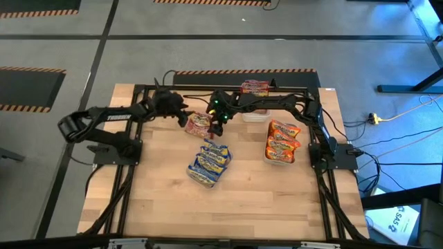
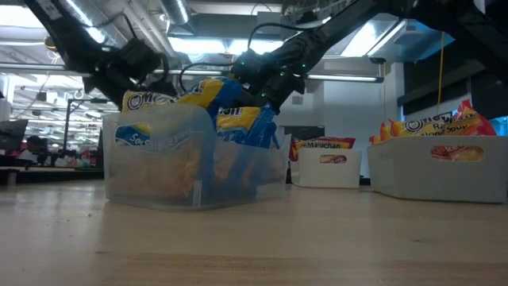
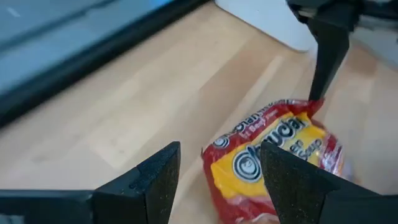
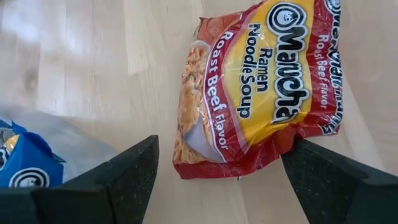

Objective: Sort Maruchan noodles
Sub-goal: Put the red noodle pack into the white bin

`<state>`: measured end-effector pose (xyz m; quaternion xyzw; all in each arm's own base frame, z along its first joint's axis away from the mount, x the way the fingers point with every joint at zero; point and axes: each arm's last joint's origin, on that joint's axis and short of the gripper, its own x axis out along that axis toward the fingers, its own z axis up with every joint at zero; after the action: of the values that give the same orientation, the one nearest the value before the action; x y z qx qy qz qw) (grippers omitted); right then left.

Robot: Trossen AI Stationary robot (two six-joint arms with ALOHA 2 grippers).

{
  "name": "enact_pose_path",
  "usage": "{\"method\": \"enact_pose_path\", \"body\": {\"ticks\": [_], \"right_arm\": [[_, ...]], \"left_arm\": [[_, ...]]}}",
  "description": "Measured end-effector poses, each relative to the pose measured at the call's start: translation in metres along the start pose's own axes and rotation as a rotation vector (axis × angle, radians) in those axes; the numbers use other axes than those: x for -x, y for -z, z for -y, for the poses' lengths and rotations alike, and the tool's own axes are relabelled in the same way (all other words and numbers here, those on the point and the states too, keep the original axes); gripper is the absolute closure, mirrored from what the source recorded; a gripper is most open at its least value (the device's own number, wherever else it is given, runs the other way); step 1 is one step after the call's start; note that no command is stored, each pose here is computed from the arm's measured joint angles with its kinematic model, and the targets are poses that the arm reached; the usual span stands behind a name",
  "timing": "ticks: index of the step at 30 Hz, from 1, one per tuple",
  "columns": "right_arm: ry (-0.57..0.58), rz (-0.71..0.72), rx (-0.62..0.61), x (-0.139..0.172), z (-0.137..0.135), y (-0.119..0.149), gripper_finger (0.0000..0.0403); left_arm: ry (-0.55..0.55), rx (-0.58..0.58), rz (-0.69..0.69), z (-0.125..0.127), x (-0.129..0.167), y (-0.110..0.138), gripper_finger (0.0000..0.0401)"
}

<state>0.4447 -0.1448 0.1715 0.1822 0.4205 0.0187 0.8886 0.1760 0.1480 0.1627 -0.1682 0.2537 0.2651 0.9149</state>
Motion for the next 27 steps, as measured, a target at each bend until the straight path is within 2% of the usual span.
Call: {"method": "enact_pose_path", "body": {"ticks": [5, 14, 17, 24, 27], "right_arm": [[0.001, -0.001, 0.040, -0.004, -0.001, 0.001, 0.0087], [0.004, 0.000, 0.062, -0.007, 0.000, 0.002, 0.0087], [0.003, 0.007, 0.062, -0.007, 0.000, 0.001, 0.0087], [0.015, 0.027, 0.067, -0.007, 0.000, -0.001, 0.0087], [0.031, 0.030, 0.066, -0.007, 0.001, -0.001, 0.0087]], "left_arm": [[0.062, 0.176, -0.047, -0.021, -0.017, 0.011, 0.0186], [0.314, 0.318, -0.089, -0.031, -0.041, 0.025, 0.0186], [0.383, 0.333, -0.100, -0.029, -0.045, 0.028, 0.0186], [0.451, 0.299, -0.125, -0.020, -0.047, 0.030, 0.0186], [0.423, 0.263, -0.144, -0.014, -0.049, 0.032, 0.0186]]}}
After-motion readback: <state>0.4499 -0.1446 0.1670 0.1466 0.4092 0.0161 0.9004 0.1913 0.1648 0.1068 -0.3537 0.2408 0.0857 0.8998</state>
